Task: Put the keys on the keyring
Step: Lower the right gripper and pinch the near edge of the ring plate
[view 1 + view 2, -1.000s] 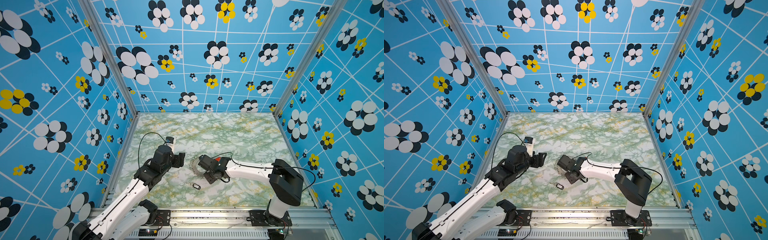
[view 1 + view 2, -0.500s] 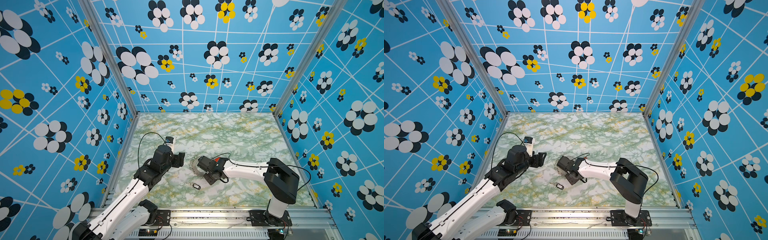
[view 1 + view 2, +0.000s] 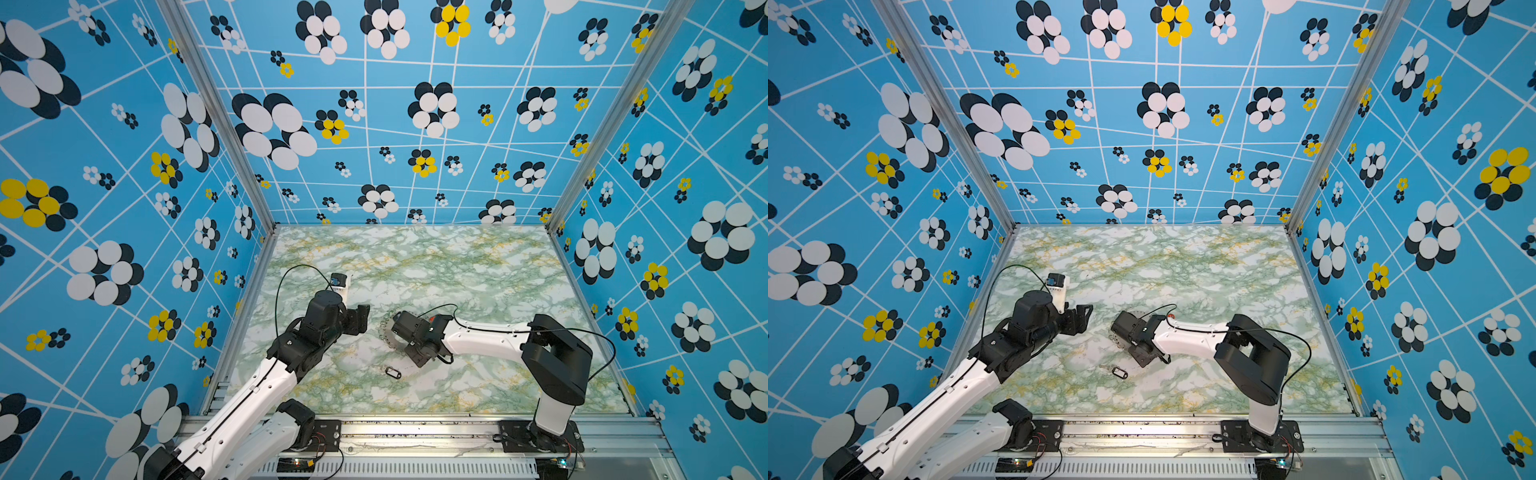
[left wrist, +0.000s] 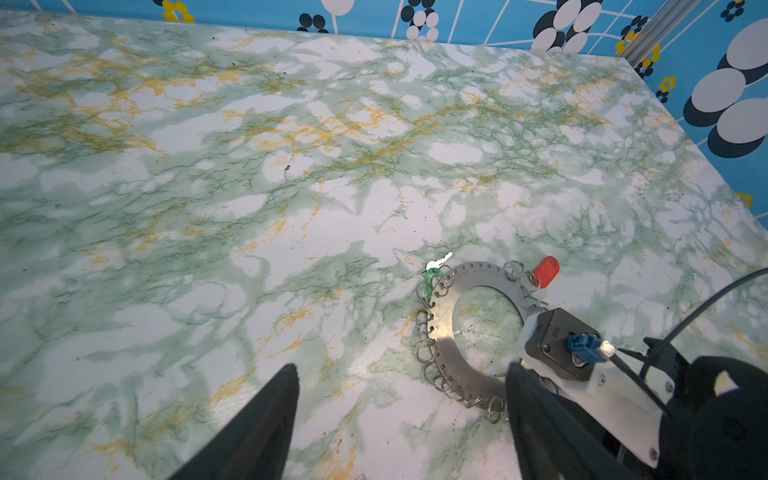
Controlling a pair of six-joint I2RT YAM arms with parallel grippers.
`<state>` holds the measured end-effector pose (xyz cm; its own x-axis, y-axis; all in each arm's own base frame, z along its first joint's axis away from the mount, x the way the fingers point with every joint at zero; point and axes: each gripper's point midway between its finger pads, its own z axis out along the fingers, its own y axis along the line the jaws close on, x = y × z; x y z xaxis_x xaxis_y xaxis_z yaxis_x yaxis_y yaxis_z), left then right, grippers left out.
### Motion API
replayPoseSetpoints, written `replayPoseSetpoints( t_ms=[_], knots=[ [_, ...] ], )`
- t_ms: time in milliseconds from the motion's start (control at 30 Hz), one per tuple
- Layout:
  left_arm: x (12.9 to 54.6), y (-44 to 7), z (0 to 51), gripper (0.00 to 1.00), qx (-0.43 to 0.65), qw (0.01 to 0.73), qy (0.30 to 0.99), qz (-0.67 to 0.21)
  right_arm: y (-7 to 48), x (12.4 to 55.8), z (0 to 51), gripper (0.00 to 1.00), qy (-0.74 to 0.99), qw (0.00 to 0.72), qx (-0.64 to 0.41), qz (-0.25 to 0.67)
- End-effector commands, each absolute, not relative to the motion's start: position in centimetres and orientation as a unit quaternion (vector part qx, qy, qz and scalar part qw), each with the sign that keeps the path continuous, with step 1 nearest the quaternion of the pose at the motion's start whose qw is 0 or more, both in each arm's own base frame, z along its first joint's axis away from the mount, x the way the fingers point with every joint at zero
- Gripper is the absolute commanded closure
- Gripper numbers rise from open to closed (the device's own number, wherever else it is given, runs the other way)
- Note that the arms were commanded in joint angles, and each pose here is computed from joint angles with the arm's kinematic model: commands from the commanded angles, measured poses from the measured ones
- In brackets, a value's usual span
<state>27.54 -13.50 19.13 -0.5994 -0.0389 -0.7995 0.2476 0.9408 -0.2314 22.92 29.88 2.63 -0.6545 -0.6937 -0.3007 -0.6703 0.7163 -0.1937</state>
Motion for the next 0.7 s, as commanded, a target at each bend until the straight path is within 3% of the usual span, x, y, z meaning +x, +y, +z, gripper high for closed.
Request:
replayPoseSetpoints(
  t_ms=[0, 433, 667],
  knots=[
    [27.5, -12.8, 18.8, 0.2, 0.047, 0.447, 0.88, -0.154, 30.2, 23.8, 2.6, 0.77, 0.903, 0.192, -0.381, -0.048],
    [27.4, -12.7, 19.3, 0.2, 0.045, 0.451, 0.877, -0.156, 29.3, 23.5, 5.3, 1.0, 0.897, 0.212, -0.387, -0.041],
    [27.4, -13.4, 20.2, 0.2, 0.056, 0.456, 0.87, -0.176, 30.2, 23.5, 9.9, 1.0, 0.872, 0.267, -0.41, 0.024]
  ],
)
